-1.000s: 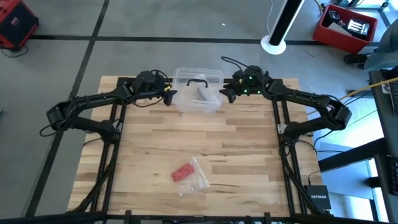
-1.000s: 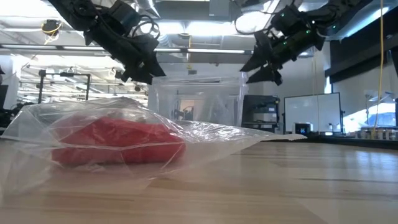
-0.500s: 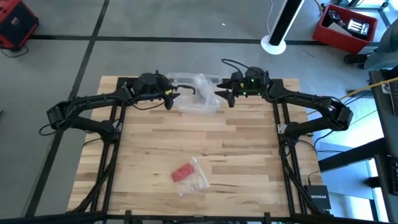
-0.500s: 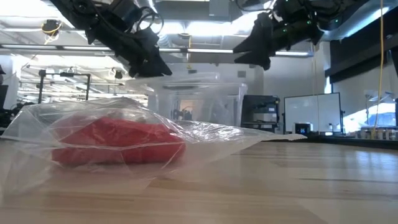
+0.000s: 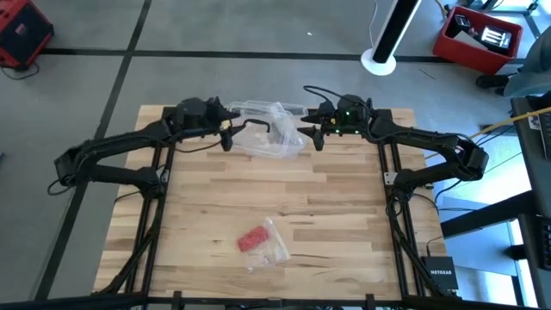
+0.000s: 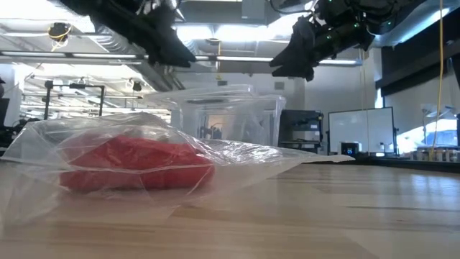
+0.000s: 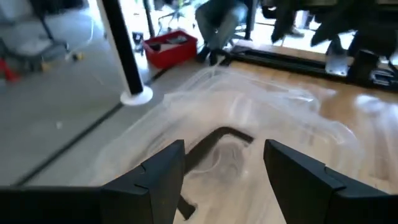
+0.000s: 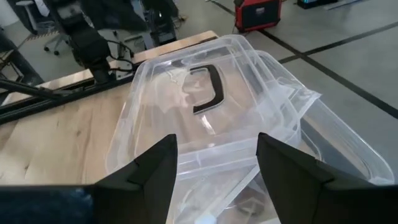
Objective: Roll bandage
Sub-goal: Remove the lid of the container
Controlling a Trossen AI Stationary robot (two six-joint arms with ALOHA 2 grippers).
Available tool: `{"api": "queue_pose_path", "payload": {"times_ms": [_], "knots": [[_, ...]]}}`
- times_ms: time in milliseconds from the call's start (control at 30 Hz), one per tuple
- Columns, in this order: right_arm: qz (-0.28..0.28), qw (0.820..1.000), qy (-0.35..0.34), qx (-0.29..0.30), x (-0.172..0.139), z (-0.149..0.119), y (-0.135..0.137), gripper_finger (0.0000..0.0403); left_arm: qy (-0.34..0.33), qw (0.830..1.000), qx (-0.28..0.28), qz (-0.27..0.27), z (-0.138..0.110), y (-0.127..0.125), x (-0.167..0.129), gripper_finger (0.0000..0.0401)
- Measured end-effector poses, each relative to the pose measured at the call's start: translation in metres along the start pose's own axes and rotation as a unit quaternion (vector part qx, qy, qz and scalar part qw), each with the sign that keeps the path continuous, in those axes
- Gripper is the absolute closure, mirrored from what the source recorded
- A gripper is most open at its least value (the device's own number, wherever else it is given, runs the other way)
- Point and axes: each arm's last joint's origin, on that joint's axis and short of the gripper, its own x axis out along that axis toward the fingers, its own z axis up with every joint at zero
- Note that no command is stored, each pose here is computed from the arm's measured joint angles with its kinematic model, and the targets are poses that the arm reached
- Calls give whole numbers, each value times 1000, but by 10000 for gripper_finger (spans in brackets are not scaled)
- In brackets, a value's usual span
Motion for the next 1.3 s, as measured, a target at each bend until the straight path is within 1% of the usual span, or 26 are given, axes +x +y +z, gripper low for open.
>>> {"api": "queue_pose_path", "payload": {"times_ms": [100,167,233,300,367,433,500,633,733,767,900,1067,1167,1233,1300], "knots": [[-1,1000,7,-12,0,-1,0,182,17,996,82,-28,1,-18,-12,191],[-1,1000,15,-19,0,-3,0,182,38,988,148,-33,-3,-35,-18,191],[-2,999,24,-22,0,-5,0,182,87,972,217,-25,-13,-51,-22,191],[-2,999,37,-25,0,-7,0,182,135,952,275,-3,-23,-65,-27,191],[-3,999,45,-24,0,-9,-1,182,162,935,315,25,-30,-76,-29,191],[-8,998,52,-22,-1,-10,-1,182,179,921,342,51,-35,-85,-31,191],[-16,998,54,-22,-1,-11,-1,182,184,913,356,76,-39,-91,-30,191],[-16,998,53,-23,-1,-11,-2,182,213,892,385,102,-56,-97,-19,191],[-17,998,55,-22,-1,-11,-2,182,228,874,398,163,-64,-99,-11,191],[-17,998,57,-21,-1,-11,-2,182,230,869,402,174,-66,-100,-9,191],[-23,998,60,-21,-1,-12,-2,182,243,859,416,175,-73,-102,4,191],[-38,997,61,-21,-1,-12,-3,182,238,854,413,208,-76,-103,15,193],[-39,997,68,-19,-1,-14,-3,182,232,855,413,211,-76,-104,17,218],[-39,996,76,-17,-1,-15,-3,182,229,853,416,218,-75,-105,16,249],[-39,996,80,-16,-1,-16,-3,182,226,848,418,236,-75,-106,15,286]]}}
